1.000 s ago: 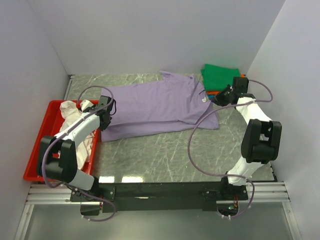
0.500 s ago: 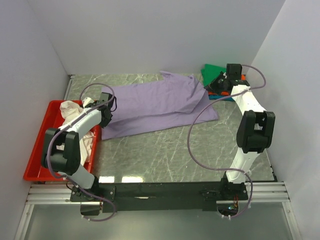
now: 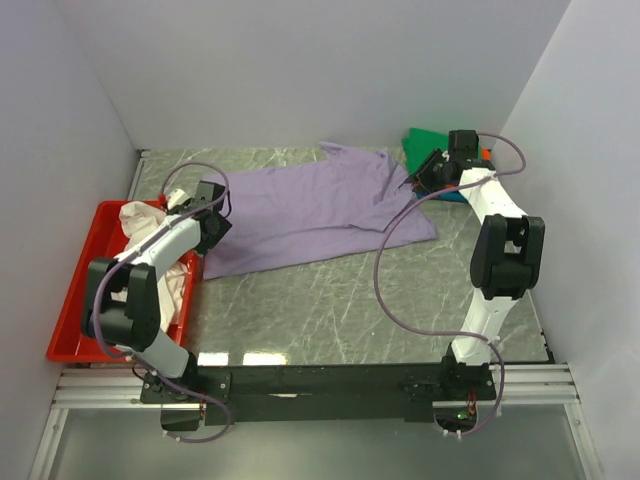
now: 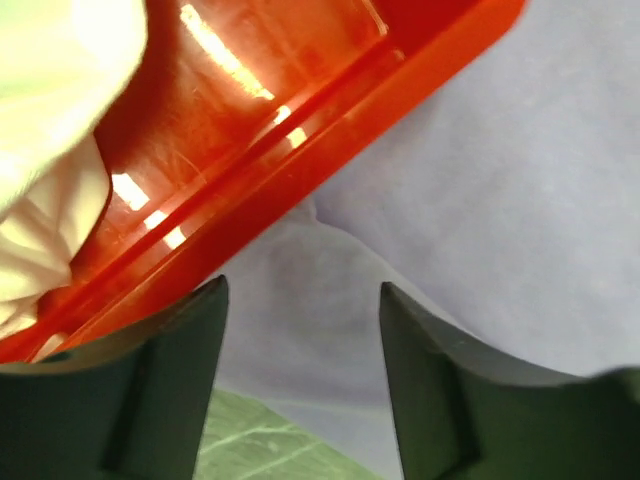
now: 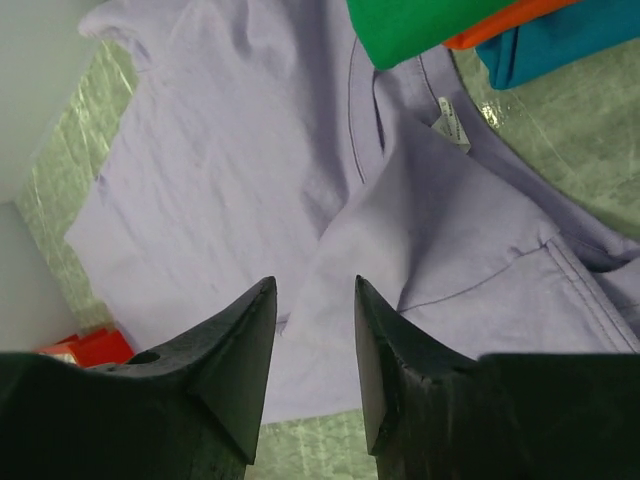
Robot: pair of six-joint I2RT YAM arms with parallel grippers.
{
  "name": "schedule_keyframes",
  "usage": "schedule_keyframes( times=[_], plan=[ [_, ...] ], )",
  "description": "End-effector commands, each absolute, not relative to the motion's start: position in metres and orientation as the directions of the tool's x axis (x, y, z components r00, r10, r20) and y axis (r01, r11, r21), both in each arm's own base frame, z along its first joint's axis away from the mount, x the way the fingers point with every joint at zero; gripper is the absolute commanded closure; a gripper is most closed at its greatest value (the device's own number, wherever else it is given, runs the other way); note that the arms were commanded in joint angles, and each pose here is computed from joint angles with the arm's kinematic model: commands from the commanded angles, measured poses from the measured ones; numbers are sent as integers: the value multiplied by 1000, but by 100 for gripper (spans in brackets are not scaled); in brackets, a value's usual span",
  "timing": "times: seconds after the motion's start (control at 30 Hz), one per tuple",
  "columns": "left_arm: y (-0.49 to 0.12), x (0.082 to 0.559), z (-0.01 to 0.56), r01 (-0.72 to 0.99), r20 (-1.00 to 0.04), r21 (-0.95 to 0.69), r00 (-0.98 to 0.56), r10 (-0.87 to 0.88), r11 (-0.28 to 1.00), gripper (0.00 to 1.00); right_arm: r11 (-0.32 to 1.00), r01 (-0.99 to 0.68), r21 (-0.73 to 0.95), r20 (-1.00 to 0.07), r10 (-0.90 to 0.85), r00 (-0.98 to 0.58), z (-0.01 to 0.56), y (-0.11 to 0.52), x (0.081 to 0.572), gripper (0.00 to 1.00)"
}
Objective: Fold and stack the t-shirts
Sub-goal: Fold the tshirt
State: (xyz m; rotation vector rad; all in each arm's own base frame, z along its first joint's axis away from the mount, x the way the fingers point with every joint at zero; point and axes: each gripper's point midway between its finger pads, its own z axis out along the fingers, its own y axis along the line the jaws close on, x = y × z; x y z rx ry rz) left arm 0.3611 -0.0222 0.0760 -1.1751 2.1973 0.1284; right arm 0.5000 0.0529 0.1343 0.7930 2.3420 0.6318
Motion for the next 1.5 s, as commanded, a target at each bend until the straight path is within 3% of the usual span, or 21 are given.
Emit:
schedule_keyframes(
  times=[0.0,0.37,0.67,1.07,1.47],
  plan=[
    [-26,372,113,-727,-597,-309,-353,-720,612,32,738,328,590,-454,639,-621,173,50,493,55],
    [-57,339,118,-680,-580,-347,-386,-718,646,33,729,467,501,-451,680,-577,132,17,450,55],
    [-66,298,78,-718,-548,-316,-395,-737,620,40,639,581,504,-392,769,-504,77,-20,393,57],
    [-70,288,71,-672,-523,-431,-359,-773,603,38,603,553,575,-357,793,-494,65,-19,414,57],
    [-62,286,72,-670,-533,-435,-347,-771,602,38,587,590,555,-331,806,-491,49,-20,410,57]
  ],
)
